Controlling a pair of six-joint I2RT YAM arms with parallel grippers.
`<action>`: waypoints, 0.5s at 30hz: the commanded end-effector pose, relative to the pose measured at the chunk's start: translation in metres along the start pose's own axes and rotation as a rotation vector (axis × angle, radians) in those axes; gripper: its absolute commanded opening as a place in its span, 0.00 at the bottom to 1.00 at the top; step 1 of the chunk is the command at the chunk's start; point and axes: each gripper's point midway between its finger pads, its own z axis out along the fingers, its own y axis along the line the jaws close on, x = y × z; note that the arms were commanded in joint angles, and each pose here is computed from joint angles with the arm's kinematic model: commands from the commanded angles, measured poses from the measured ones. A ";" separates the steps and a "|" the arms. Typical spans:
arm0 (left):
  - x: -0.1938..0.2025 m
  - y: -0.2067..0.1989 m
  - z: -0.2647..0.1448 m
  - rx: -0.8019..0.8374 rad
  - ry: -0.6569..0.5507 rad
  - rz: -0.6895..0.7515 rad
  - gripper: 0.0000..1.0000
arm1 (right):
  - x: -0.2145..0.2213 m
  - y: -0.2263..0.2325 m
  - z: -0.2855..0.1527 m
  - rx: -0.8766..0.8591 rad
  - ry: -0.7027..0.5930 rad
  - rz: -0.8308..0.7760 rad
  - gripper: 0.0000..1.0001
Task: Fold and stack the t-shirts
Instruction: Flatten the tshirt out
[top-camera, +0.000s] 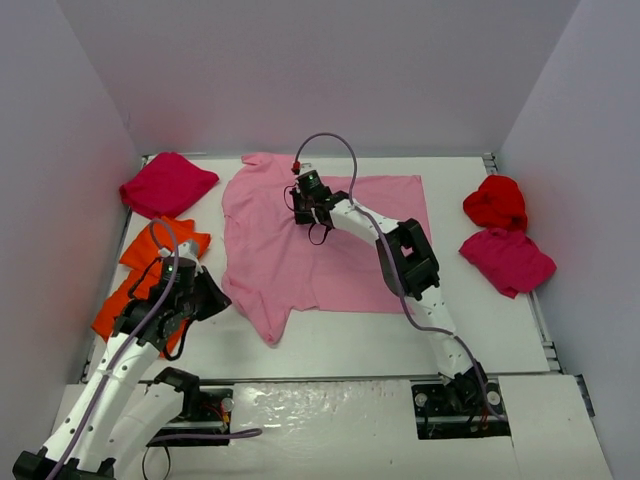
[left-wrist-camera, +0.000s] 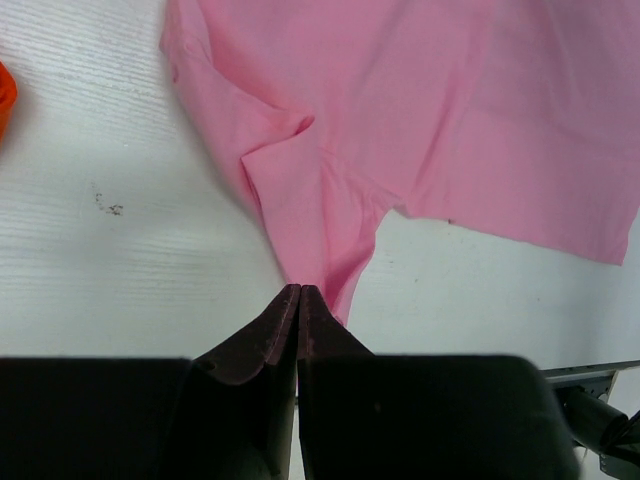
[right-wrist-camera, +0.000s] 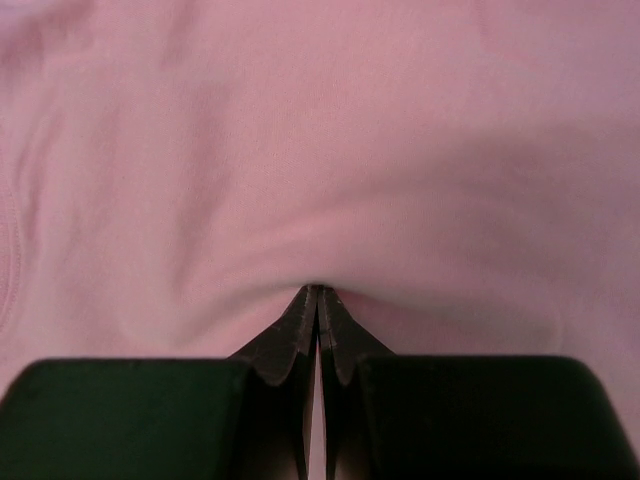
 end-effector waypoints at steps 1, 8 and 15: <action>-0.005 -0.008 -0.003 0.036 -0.022 0.028 0.00 | 0.021 -0.045 0.029 0.050 0.067 0.040 0.00; -0.008 -0.003 -0.006 0.025 -0.053 0.029 0.00 | -0.010 -0.028 0.006 0.022 0.007 -0.018 0.14; -0.015 -0.010 -0.008 0.039 -0.074 0.022 0.00 | -0.032 0.022 -0.070 0.029 -0.087 -0.107 0.25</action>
